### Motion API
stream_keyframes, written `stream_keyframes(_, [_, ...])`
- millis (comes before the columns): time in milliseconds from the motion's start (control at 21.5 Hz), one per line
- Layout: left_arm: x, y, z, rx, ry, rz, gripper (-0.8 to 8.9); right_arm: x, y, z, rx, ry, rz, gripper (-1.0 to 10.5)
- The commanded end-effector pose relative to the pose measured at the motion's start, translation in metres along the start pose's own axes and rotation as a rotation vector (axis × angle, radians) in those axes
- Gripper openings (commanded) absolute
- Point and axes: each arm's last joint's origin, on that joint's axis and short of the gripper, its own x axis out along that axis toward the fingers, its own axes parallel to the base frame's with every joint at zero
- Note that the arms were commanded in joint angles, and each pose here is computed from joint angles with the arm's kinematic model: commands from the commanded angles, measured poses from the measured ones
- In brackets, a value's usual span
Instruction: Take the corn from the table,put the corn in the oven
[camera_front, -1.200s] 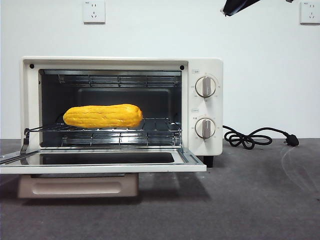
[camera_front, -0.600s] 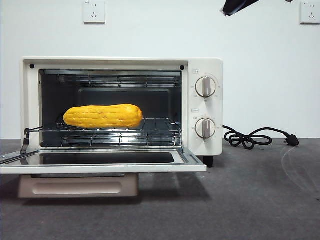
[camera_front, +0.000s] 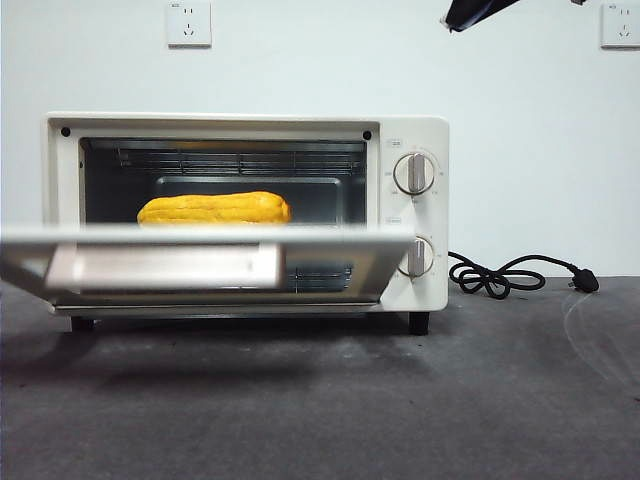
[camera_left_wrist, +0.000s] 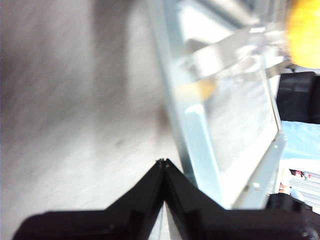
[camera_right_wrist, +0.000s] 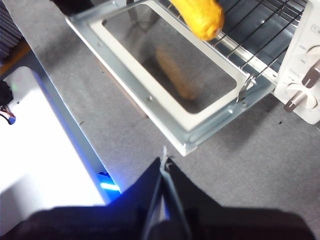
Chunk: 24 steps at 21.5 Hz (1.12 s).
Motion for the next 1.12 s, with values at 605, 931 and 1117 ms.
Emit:
stream_keyframes(605, [-0.058, -0.083, 0.080, 0.295, -0.228, -0.024, -0.08, 0.000, 0.000, 0.001, -0.006, -0.006, 0.001, -0.1])
stream_keyframes(931, [-0.063, -0.090, 0.082, 0.291, -0.233, -0.022, -0.08, 0.000, 0.000, 0.001, -0.006, -0.006, -0.001, -0.1])
stream_keyframes(1117, [-0.061, -0.089, 0.071, 0.269, -0.162, -0.019, -0.08, 0.000, 0.000, 0.001, -0.006, -0.006, -0.001, -0.1])
